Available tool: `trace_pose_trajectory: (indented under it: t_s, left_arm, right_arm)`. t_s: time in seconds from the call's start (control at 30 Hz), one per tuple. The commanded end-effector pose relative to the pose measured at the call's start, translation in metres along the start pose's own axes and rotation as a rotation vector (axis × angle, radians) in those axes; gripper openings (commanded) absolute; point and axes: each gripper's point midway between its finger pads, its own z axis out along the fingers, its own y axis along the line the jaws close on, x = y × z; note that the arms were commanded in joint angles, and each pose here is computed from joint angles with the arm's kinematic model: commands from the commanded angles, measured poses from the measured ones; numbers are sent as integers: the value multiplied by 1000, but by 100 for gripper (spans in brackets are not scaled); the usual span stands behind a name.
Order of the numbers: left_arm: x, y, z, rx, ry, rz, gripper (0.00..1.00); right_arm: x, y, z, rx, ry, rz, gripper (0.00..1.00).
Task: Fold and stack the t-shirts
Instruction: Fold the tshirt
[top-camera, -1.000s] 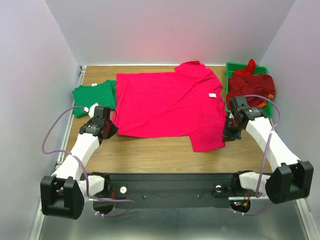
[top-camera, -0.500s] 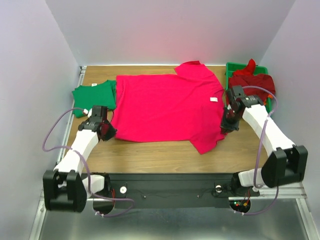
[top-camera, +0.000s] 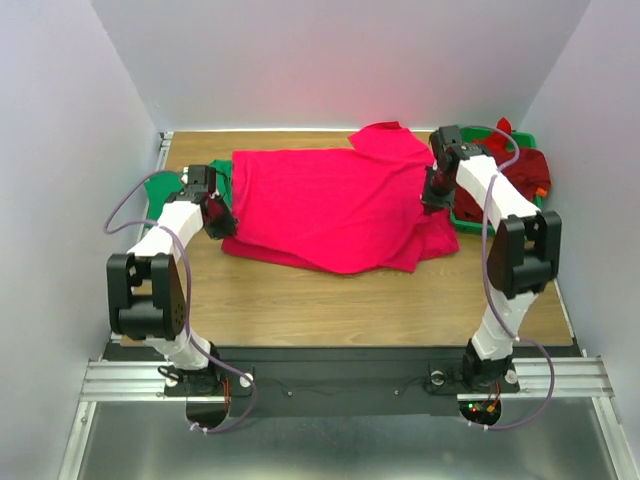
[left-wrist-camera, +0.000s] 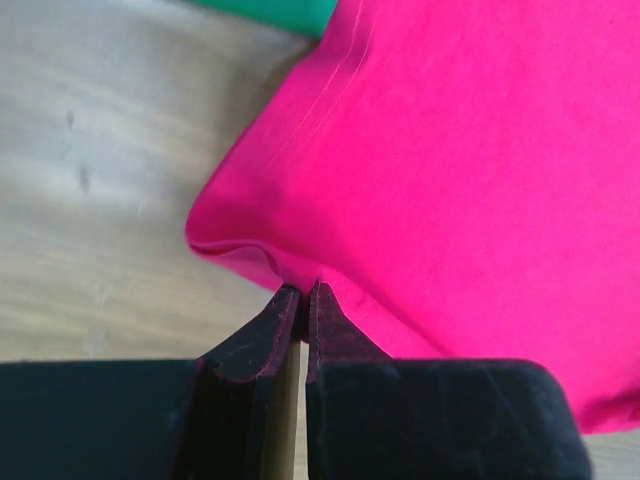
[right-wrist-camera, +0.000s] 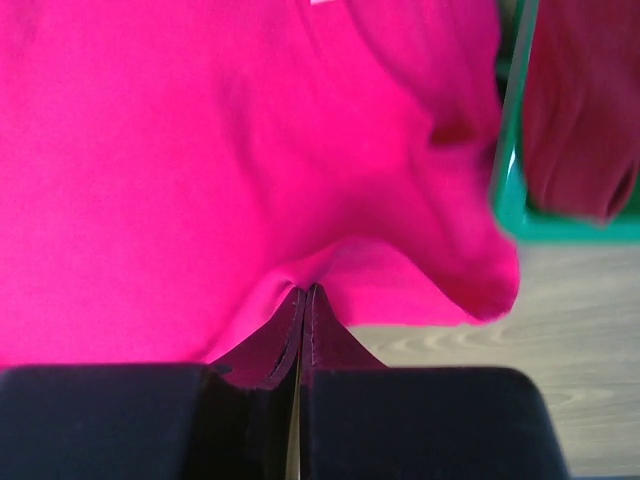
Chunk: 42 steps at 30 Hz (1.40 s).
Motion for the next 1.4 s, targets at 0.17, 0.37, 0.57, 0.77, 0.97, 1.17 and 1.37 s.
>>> trace_pose_trajectory:
  t_s: [0.17, 0.37, 0.57, 0.77, 0.97, 1.17, 1.37]
  left_arm:
    - [-33, -18, 6, 52, 2, 40, 0]
    - [-42, -23, 14, 52, 14, 42, 0]
    - [-53, -19, 23, 47, 16, 27, 0]
    - [-70, -23, 23, 49, -10, 19, 0]
    - [-81, -23, 29, 54, -16, 8, 0]
    - [-91, -30, 36, 86, -11, 1, 0]
    - [-95, -30, 43, 87, -2, 2, 0]
  right_arm:
    - [-75, 9, 19, -22, -115, -17, 0]
    - [-101, 16, 14, -48, -166, -11, 0]
    - [-112, 14, 15, -45, -175, -6, 0]
    - [-122, 13, 17, -46, -191, 7, 0]
    - [-128, 13, 23, -43, -192, 14, 0]
    - [-140, 7, 20, -29, -220, 26, 1]
    - [-147, 0, 20, -23, -231, 43, 0]
